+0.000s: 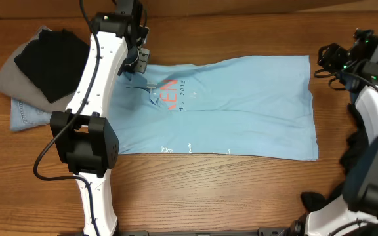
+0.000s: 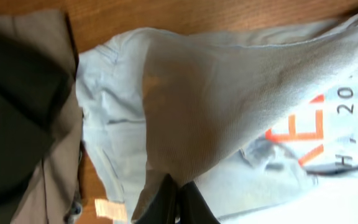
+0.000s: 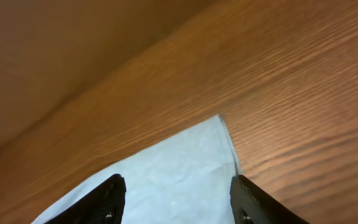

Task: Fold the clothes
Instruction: 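Grasp the shirt's top-right corner with the right gripper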

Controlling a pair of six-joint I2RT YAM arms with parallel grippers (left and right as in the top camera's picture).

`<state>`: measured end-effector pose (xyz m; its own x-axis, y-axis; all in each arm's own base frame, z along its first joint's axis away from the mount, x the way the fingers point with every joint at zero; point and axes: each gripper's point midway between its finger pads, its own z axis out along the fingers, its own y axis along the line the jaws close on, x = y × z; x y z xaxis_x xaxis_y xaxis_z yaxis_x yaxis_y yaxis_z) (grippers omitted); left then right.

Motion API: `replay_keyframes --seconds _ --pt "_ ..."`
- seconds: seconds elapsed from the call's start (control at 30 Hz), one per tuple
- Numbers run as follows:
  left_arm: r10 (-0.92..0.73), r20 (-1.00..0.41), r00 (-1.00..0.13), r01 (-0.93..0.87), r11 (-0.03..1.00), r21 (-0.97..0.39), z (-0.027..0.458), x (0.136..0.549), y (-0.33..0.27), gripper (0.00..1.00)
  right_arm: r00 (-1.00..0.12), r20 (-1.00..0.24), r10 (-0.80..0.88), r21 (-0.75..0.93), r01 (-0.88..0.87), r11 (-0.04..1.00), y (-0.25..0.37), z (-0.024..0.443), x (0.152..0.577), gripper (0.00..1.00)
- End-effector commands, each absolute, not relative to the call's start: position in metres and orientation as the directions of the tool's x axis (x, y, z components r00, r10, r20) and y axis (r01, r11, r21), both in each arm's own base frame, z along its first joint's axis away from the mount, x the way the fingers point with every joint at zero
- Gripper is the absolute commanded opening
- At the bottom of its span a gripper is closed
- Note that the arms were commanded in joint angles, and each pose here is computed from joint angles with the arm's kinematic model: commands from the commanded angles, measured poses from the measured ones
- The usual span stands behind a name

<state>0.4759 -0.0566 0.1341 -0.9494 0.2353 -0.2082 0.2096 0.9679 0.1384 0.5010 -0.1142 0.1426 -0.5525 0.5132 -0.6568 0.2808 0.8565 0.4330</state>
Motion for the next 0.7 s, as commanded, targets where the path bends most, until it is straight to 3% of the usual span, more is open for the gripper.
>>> replay_keyframes --seconds 0.0,0.17,0.33,0.67 --pt "0.215 -0.232 -0.949 0.184 0.972 0.146 0.146 0.479 -0.053 0.04 -0.536 -0.679 0.502 0.432 0.260 0.863 -0.116 0.136 0.515 0.57" --pt "0.191 -0.232 -0.954 0.170 0.980 0.108 0.145 0.477 -0.059 0.04 -0.515 -0.690 0.509 0.442 0.258 0.859 -0.122 0.110 0.533 0.56" --pt "0.172 -0.222 -0.960 0.153 0.983 0.102 0.144 0.474 -0.058 0.04 -0.522 -0.622 0.584 0.480 0.334 0.811 -0.127 0.075 0.539 0.56" --pt "0.172 -0.225 -0.959 0.152 0.983 0.102 0.144 0.475 -0.058 0.04 -0.551 -0.602 0.578 0.481 0.327 0.813 -0.124 0.072 0.551 0.68"
